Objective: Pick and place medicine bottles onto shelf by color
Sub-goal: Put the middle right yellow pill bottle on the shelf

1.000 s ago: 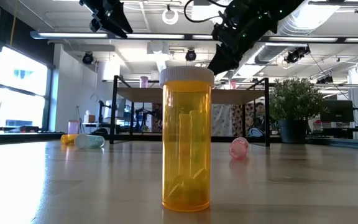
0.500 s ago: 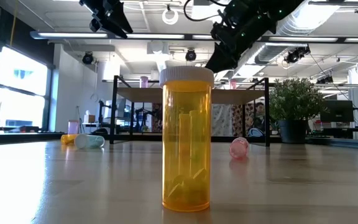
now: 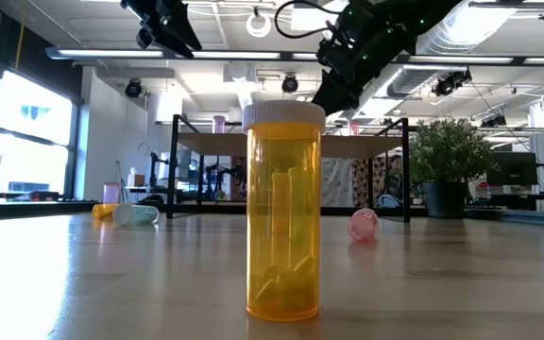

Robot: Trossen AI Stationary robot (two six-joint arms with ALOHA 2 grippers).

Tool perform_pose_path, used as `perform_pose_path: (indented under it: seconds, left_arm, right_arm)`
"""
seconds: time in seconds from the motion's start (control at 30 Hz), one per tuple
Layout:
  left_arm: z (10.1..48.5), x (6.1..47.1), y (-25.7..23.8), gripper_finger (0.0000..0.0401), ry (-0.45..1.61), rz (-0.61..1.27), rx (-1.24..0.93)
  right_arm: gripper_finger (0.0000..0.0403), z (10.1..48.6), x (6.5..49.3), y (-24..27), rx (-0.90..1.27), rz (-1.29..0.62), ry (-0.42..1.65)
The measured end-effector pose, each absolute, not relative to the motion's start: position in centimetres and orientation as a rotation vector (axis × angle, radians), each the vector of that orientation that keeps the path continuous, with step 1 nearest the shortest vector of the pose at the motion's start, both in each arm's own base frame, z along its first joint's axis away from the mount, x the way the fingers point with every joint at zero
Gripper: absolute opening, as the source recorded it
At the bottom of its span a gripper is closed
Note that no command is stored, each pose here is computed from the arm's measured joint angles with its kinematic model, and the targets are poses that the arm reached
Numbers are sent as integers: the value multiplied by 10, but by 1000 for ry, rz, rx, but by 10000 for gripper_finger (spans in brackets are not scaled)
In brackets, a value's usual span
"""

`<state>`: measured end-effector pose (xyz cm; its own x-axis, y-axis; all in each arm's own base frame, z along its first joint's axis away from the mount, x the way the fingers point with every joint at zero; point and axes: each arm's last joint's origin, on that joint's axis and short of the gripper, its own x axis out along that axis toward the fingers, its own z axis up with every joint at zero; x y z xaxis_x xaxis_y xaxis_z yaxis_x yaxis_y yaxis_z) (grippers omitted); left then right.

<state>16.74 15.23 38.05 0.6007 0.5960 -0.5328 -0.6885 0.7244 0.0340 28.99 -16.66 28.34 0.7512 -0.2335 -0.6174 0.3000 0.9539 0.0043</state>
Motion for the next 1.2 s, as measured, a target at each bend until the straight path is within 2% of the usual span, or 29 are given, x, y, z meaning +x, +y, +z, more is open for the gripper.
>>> perform_pose_path:
  seconds: [0.2, 0.33, 0.87, 1.2]
  left_arm:
    - [380, 167, 152, 193, 550, 747, -176]
    - [380, 167, 152, 193, 550, 747, -176]
    - [380, 167, 152, 193, 550, 747, -176]
    - [380, 167, 152, 193, 550, 747, -176]
  right_arm:
    - [129, 283, 290, -167, 109, -294, 662]
    - [110, 283, 290, -167, 98, -298, 665]
    - [110, 290, 286, -182, 49, -394, 599]
    - [110, 318, 277, -204, 1, -460, 528]
